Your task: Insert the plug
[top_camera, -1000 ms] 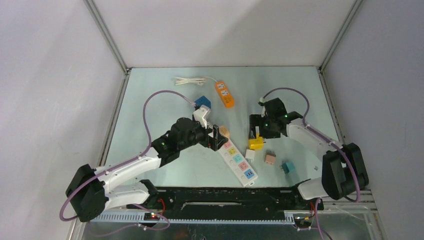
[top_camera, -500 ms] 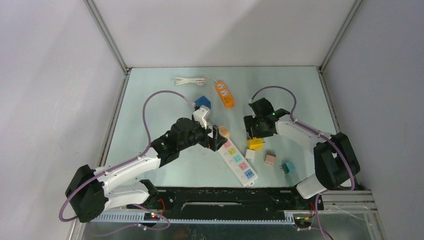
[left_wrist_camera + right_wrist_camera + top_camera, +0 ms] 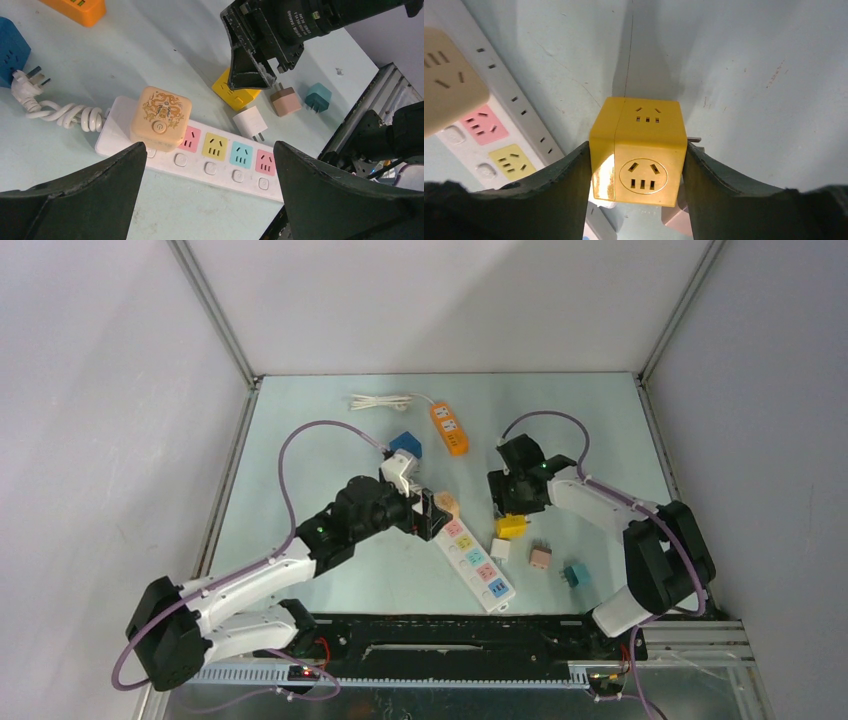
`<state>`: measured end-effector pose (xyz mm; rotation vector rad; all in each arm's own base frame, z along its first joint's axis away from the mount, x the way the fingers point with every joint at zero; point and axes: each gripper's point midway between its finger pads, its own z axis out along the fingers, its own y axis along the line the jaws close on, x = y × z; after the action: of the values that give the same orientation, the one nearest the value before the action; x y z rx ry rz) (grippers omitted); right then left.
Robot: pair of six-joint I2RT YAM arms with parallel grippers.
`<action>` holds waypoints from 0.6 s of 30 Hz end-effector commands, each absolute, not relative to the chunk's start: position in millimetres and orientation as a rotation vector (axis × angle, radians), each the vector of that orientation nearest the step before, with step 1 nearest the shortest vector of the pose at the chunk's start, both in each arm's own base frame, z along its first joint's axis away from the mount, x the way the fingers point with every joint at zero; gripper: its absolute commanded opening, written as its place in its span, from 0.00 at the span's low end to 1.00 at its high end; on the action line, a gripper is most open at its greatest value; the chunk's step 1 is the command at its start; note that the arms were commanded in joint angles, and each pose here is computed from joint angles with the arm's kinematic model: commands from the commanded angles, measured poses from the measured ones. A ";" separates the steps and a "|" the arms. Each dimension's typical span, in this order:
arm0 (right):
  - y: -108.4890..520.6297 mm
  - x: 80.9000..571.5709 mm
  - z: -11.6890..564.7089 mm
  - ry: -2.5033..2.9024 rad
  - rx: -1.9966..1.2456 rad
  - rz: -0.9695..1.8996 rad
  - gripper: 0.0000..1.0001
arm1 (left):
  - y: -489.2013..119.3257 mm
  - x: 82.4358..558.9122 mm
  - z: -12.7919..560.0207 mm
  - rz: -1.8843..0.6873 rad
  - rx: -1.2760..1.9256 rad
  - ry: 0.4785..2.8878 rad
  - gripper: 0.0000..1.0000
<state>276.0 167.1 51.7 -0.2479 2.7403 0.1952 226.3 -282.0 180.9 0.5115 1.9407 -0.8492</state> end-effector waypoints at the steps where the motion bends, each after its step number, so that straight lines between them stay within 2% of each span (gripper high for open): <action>1: 176.5 299.1 109.6 2.557 -0.182 0.300 0.47 | -284.0 237.9 232.4 -0.881 0.441 1.788 1.00; 10: 179.3 295.5 200.8 2.290 -0.028 0.635 0.46 | -289.2 244.2 255.9 -0.985 0.267 1.769 1.00; 18: 188.2 278.7 263.9 2.056 0.181 0.979 0.44 | -325.8 239.7 270.5 -1.228 0.224 1.791 1.00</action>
<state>281.8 170.9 223.5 0.0755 2.1999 0.7365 238.9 -301.6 222.4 0.2708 1.8916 -1.0291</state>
